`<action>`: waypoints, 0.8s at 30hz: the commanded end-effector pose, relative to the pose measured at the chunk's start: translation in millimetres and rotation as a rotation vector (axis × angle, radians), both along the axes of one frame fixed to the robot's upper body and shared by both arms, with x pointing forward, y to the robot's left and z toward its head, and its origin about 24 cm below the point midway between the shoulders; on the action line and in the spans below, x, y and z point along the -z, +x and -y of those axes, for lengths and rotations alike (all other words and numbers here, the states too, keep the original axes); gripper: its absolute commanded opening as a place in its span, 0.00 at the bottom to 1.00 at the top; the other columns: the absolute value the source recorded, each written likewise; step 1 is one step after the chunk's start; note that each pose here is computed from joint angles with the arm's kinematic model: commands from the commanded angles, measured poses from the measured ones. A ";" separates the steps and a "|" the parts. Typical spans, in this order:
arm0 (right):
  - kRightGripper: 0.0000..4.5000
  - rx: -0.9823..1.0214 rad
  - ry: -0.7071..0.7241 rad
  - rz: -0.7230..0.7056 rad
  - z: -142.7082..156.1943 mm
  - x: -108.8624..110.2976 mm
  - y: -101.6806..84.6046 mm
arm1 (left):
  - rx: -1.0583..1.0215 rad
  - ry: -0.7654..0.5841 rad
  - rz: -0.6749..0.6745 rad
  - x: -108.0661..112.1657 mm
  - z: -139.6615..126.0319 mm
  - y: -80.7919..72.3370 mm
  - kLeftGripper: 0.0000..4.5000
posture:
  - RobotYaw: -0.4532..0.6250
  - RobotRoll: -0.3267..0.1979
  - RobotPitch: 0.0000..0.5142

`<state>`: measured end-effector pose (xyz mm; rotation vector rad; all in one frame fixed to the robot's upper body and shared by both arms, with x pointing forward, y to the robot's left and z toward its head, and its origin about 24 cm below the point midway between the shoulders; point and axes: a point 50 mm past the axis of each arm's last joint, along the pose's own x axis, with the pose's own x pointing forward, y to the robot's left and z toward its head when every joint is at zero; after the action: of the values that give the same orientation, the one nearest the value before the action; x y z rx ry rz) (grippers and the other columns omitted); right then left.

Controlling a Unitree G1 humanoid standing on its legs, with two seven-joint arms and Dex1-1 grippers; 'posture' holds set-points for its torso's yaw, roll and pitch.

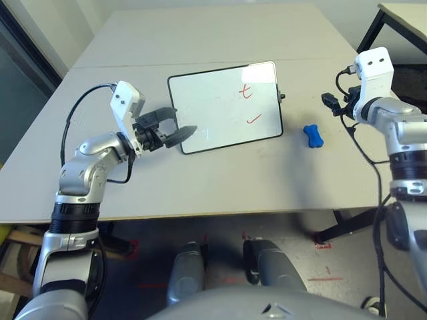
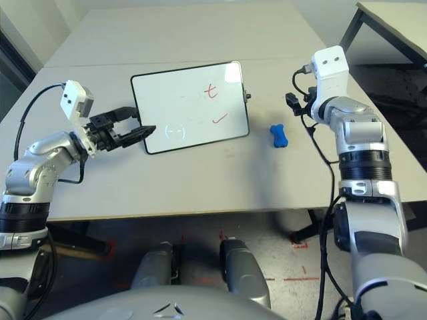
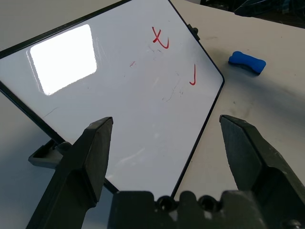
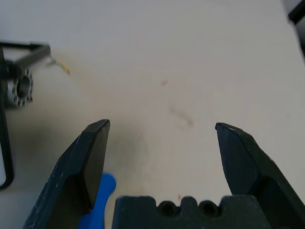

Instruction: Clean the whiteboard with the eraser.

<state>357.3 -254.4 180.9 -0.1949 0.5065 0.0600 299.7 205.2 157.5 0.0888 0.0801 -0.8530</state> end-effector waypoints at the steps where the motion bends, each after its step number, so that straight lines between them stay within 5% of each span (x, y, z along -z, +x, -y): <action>1: 0.99 0.043 0.019 -0.165 -1.6 -5.2 -6.4 | 0.014 0.014 -0.009 5.2 5.4 2.1 1.00 | 0.29 0.62 0.16; 10: 0.99 0.037 0.074 -0.345 -13.9 8.5 -9.5 | 0.010 0.018 -0.006 8.6 8.1 3.5 1.00 | 0.30 0.62 0.15; 24: 0.99 0.004 0.068 -0.381 -27.3 28.4 -5.6 | -0.009 0.023 -0.004 10.2 4.7 0.6 1.00 | 0.32 0.62 0.16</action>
<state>352.2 -227.7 156.7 -0.1122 0.8633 0.1172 302.3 199.9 149.0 0.0919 0.0875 -0.8502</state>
